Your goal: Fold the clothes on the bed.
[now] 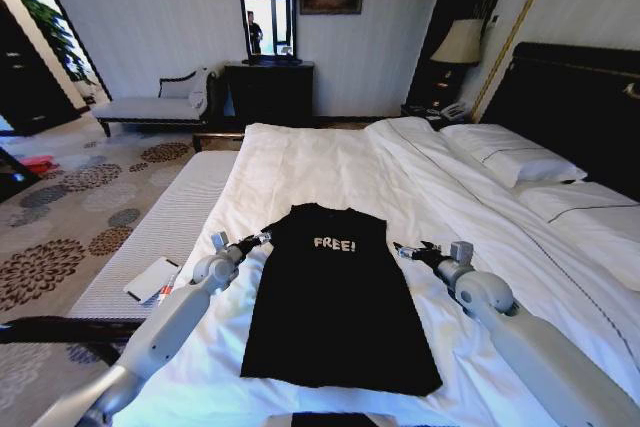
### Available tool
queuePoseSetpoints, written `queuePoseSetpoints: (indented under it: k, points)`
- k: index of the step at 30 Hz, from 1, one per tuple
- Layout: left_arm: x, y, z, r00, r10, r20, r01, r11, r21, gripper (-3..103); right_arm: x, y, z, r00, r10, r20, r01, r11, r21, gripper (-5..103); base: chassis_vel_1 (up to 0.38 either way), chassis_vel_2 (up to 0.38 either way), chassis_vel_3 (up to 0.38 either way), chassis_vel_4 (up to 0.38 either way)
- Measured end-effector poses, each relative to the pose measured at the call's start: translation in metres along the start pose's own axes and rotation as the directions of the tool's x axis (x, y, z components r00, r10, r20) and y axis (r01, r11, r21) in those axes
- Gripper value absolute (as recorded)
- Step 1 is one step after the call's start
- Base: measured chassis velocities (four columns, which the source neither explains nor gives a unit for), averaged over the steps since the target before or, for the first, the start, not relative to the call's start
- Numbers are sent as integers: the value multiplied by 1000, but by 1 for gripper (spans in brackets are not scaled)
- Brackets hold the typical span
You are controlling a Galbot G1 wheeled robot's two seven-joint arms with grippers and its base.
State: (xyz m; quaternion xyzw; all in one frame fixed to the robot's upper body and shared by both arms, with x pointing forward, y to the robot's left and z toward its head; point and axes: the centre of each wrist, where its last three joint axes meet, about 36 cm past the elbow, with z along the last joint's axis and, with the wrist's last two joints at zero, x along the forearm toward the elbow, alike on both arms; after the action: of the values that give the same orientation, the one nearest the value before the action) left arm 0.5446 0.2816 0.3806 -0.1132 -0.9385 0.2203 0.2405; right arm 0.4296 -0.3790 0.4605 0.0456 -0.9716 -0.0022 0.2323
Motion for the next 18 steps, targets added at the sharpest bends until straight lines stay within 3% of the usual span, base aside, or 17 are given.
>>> queuePoseSetpoints:
  k: [7,14,18]
  points:
    - [-15,1,0,1000,-12,-14,12,1000,2,102,1,-1,0,1000,2,-4,-2,1000,2,100,0,0,0,0]
    - [-28,-1,8,1000,-18,-21,19,1000,18,86,3,-2,-2,1000,4,-6,-4,1000,4,100,0,0,0,0]
    - [-32,-3,15,1000,-20,-12,20,1000,7,70,3,-3,-1,1000,7,-10,-7,1000,5,100,0,0,0,0]
